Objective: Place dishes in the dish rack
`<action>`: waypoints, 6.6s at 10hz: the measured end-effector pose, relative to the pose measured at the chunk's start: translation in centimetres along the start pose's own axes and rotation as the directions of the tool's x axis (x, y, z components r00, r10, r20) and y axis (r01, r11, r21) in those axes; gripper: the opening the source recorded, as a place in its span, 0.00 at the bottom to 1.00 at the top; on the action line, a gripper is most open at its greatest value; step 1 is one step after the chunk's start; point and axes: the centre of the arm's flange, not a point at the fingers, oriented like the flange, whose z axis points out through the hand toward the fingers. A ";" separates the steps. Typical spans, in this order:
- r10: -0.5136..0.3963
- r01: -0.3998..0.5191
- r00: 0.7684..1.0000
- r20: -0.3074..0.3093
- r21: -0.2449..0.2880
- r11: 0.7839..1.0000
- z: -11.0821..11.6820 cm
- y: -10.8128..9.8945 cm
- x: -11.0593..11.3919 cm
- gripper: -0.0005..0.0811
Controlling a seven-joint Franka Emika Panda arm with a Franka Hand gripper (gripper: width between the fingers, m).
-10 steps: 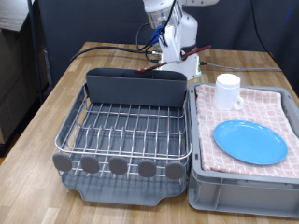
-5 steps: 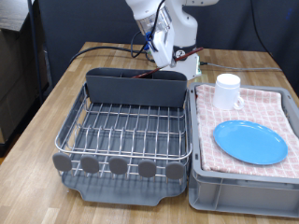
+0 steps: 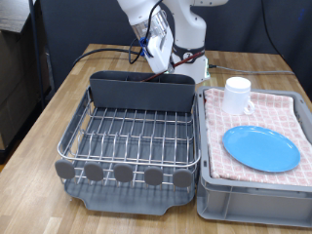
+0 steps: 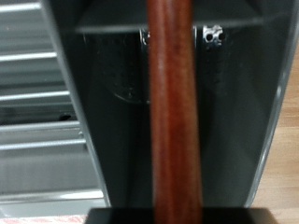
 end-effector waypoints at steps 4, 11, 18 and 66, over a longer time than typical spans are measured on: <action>0.010 -0.010 1.000 0.009 0.005 1.000 0.1 -0.5 0.6 0.11; 0.033 -0.030 0.998 -0.058 0.051 0.998 0.4 -1.3 0.7 0.85; 0.106 -0.049 0.965 -0.238 0.230 0.972 0.0 0.1 -3.8 0.99; -0.618 0.667 0.745 -0.252 0.267 0.695 9.0 4.2 -23.0 0.99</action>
